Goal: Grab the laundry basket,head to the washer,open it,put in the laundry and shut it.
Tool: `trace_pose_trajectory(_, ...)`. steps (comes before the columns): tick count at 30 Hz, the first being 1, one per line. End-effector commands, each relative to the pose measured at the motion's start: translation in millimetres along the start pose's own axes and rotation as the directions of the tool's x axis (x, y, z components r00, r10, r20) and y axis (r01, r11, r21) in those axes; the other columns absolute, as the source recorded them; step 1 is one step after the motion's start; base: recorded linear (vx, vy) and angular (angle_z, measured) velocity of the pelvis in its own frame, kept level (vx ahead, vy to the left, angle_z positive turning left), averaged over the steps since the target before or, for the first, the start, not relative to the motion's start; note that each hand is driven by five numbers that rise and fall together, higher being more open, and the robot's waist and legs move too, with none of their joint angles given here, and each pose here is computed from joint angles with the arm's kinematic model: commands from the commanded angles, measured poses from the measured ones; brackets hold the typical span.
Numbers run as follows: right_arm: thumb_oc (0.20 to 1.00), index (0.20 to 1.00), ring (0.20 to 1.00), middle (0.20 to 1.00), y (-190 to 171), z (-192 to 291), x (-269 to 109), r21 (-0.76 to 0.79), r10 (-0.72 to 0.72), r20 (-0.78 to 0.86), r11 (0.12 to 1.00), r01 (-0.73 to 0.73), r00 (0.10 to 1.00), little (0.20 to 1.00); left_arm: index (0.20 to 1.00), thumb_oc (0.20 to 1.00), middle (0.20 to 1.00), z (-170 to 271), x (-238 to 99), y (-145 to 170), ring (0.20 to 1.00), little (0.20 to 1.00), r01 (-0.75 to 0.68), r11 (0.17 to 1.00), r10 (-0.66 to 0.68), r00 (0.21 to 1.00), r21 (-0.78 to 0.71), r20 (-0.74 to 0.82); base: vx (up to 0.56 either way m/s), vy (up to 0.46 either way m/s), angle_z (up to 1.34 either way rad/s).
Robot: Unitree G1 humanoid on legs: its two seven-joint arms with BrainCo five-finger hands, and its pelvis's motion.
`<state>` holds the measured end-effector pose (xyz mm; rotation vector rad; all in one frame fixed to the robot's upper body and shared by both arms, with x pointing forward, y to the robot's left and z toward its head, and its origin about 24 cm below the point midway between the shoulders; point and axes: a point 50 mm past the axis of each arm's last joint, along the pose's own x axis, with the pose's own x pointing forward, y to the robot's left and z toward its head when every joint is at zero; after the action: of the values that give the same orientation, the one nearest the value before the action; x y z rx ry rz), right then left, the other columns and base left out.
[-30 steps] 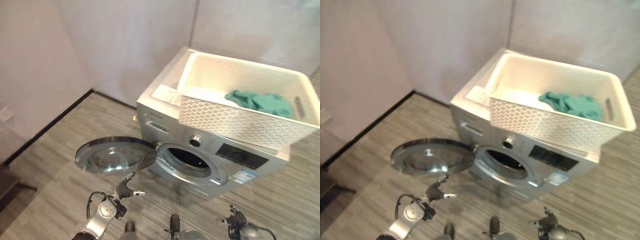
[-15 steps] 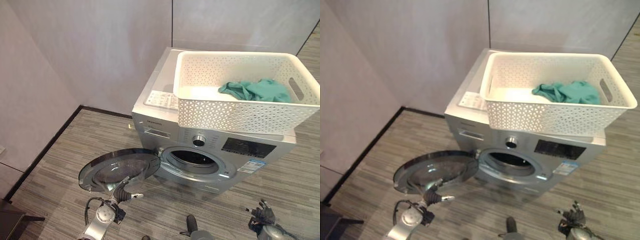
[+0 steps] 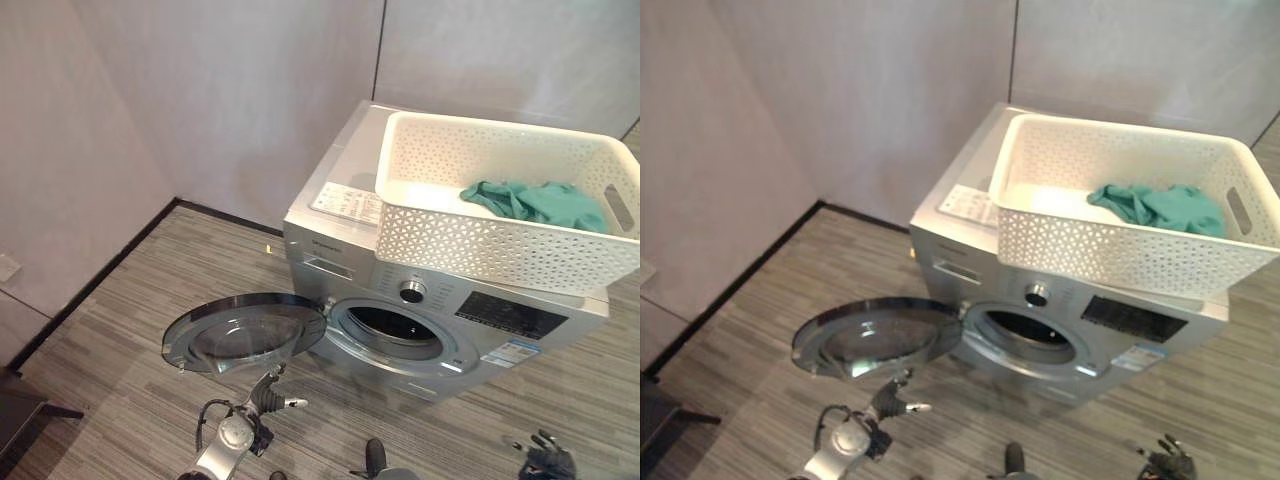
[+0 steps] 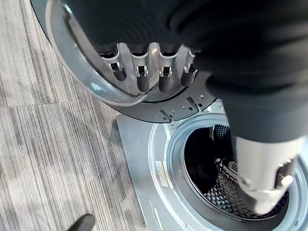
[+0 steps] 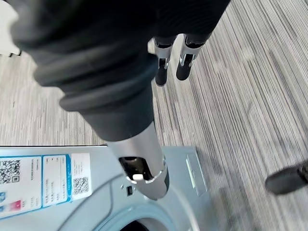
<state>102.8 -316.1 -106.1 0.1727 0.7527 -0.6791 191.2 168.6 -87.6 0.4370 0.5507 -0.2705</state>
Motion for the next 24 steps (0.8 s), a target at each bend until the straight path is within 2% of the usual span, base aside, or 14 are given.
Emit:
trace_pose_trajectory(1,1.0,1.0,1.0,1.0,-1.4,20.1,7.5,-0.016,0.002,0.069,1.0,-0.001,0.998,1.0,1.0,1.0,1.0,16.7,9.8,26.9,1.0,1.0,-0.066,0.997,0.064,0.996,0.031,0.062,0.0,0.0,0.0)
trace_pose_trajectory(2,1.0,1.0,1.0,1.0,-83.7,147.5,-19.8,0.232,-0.18,0.503,0.97,0.069,0.845,1.0,1.0,1.0,1.0,3.4,4.1,38.6,1.0,1.0,-0.119,0.992,0.118,0.993,0.039,0.017,0.0,0.0,0.0)
trace_pose_trajectory(24,1.0,1.0,1.0,1.0,-84.1,147.4,-20.0,0.232,-0.181,0.503,0.97,0.07,0.845,1.0,1.0,1.0,1.0,3.4,4.2,38.2,1.0,1.0,-0.118,0.992,0.117,0.993,0.039,0.017,0.0,0.0,0.0)
